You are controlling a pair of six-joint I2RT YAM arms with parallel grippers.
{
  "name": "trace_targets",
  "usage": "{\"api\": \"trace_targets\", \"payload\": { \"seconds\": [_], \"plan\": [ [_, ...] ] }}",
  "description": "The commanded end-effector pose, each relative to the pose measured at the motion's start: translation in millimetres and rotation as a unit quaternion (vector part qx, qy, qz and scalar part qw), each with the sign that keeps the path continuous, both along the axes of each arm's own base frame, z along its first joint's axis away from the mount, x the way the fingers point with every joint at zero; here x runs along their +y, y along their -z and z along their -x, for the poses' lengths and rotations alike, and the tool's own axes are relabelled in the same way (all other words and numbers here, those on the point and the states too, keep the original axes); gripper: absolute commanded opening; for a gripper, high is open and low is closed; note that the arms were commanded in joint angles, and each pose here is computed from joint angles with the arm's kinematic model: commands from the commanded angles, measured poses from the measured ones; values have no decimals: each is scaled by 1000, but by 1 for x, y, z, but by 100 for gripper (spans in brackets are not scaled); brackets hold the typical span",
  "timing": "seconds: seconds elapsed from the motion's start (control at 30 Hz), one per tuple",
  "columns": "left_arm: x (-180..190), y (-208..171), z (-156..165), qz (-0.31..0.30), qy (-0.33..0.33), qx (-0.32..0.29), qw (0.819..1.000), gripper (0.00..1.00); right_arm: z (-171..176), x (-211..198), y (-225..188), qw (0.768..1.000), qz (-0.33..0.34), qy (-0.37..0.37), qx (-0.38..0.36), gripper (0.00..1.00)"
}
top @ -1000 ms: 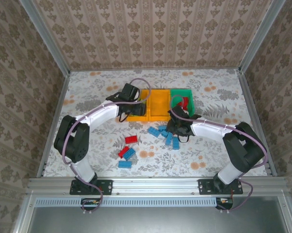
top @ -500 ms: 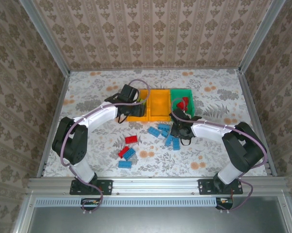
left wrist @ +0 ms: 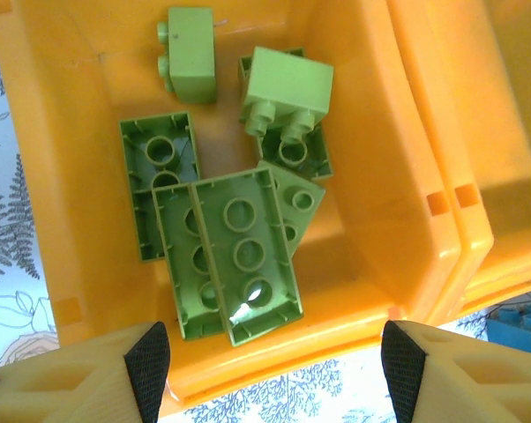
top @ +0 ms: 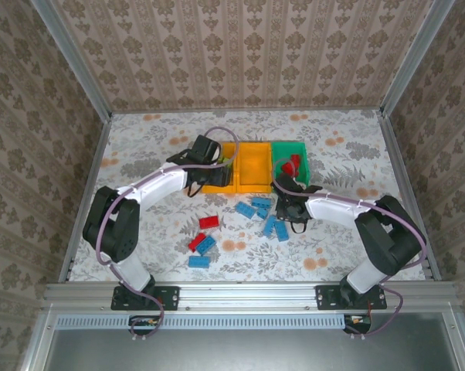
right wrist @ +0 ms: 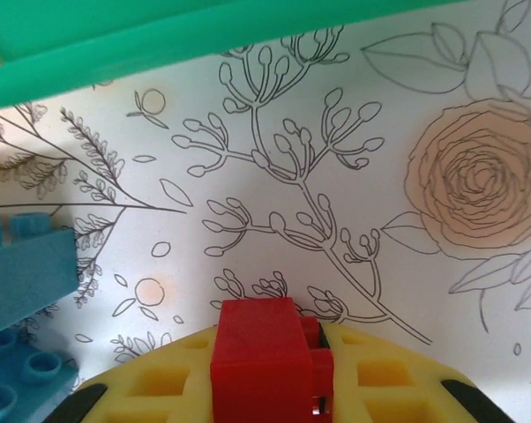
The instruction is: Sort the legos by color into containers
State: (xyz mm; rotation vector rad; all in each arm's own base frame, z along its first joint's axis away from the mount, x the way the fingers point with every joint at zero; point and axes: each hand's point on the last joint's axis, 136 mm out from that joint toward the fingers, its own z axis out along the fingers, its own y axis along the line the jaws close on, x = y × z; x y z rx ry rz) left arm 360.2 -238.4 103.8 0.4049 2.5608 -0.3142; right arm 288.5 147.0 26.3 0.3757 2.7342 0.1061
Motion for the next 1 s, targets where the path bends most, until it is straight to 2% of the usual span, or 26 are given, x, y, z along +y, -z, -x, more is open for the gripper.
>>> {"api": "trace_targets", "payload": {
  "seconds": [0.0,0.23,0.4,0.47,0.5,0.53,0.67,0.83,0.9,0.97],
  "plan": [
    [11,-3,10,-12,-8,2,1000,67,-10,-8,-35,999,9,0,-50,21],
    [22,2,34,-10,-9,16,1000,68,-43,-16,-89,995,20,-15,-101,21],
    [27,6,55,-4,0,20,1000,73,-81,-29,-95,994,42,-16,-105,21],
    [32,10,59,-5,-4,20,1000,80,-96,-31,-93,994,42,-17,-99,21],
    [34,11,61,-4,-6,19,1000,87,-103,-30,-90,994,42,-19,-96,22],
    [35,12,64,-2,-5,19,1000,99,-109,-29,-88,995,41,-22,-92,23],
    [41,17,75,-2,-6,24,1000,100,-129,-25,-77,995,48,-29,-76,34],
    [53,26,86,-14,-13,30,999,100,-138,-25,-72,996,55,-32,-70,58],
    [56,30,89,-17,-16,32,999,100,-133,-21,-77,995,52,-47,-77,72],
    [56,32,90,-15,-16,33,999,100,-123,-20,-82,993,62,-61,-81,77]
  ]
}}
